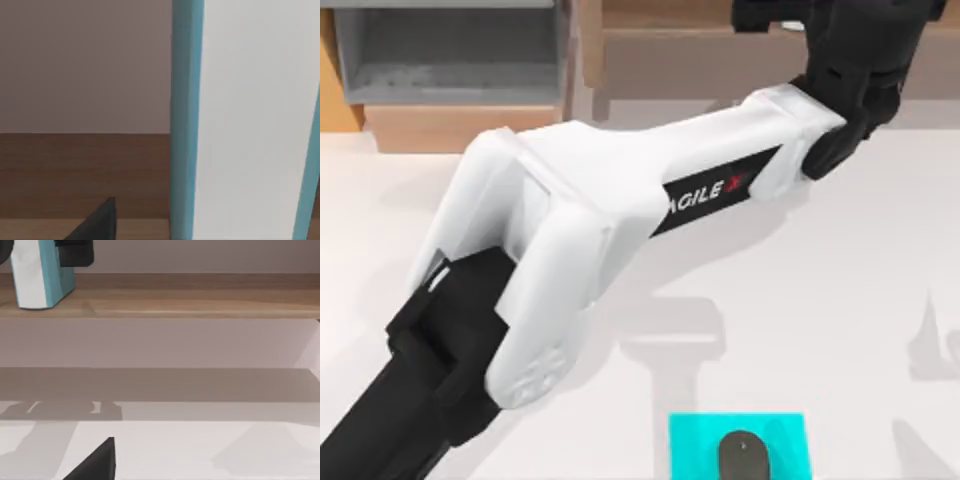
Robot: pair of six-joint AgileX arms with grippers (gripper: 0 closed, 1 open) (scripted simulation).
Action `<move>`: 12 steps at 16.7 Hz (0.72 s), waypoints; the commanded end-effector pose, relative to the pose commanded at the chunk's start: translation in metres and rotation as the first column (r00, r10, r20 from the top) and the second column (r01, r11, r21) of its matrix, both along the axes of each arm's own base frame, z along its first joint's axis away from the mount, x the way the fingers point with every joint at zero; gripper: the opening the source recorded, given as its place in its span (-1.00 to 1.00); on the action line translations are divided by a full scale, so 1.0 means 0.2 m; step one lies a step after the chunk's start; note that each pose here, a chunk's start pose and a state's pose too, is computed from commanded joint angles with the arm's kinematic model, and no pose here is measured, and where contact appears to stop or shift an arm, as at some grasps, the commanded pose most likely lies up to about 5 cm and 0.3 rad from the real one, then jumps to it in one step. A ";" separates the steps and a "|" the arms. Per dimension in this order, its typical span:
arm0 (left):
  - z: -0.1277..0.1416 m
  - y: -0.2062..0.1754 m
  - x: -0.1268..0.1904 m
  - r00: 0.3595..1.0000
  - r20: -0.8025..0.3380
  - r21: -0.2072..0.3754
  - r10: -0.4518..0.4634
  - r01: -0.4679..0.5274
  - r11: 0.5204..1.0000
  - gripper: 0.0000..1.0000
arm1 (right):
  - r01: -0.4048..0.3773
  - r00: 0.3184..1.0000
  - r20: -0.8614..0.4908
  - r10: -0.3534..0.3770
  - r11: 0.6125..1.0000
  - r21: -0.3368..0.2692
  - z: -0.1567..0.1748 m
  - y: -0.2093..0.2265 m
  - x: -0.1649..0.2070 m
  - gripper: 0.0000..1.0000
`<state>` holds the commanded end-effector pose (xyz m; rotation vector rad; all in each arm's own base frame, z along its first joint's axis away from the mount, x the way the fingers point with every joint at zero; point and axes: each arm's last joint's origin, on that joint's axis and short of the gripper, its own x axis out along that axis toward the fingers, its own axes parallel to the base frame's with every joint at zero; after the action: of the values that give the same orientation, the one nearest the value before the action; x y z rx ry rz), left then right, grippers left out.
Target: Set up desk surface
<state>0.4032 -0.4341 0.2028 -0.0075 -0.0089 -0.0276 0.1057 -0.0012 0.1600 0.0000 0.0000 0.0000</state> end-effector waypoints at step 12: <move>0.01 0.00 0.08 1.000 0.004 -0.008 0.010 -0.010 1.000 1.00 | 0.000 1.000 0.000 0.000 1.000 0.000 0.00 0.00 0.00 1.00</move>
<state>0.4189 -0.4346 0.2049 -0.0156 -0.0134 -0.0172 0.1057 -0.0012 0.1600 0.0000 0.0000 0.0000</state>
